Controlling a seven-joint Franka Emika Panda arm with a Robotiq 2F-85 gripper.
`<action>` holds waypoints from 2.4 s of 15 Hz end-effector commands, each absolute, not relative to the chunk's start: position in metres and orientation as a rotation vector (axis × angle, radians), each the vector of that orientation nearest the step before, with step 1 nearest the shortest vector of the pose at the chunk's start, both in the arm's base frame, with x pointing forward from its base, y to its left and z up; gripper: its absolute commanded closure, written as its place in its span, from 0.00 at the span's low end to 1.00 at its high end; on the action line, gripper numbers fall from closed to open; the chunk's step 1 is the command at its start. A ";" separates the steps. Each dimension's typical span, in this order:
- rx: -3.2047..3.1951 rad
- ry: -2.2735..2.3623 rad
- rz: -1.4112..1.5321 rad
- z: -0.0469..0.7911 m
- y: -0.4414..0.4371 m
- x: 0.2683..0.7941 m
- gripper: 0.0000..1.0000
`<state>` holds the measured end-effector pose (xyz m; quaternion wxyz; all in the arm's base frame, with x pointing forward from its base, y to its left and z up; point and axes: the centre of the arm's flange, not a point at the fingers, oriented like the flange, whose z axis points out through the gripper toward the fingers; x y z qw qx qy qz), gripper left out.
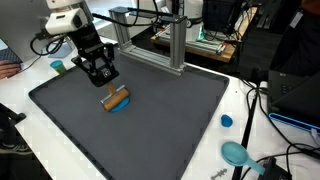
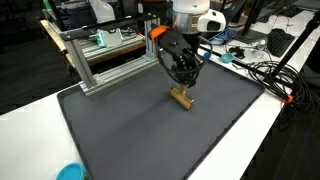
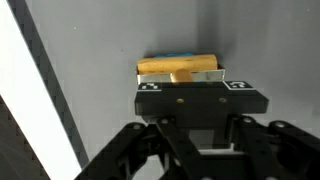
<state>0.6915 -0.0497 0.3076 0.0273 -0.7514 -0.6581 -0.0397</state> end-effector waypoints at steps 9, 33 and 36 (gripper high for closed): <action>-2.311 -2.031 -0.116 0.307 -0.048 0.694 0.53; -2.177 -2.000 -0.159 0.256 -0.041 0.702 0.78; -2.150 -2.013 -0.153 0.250 -0.039 0.700 0.78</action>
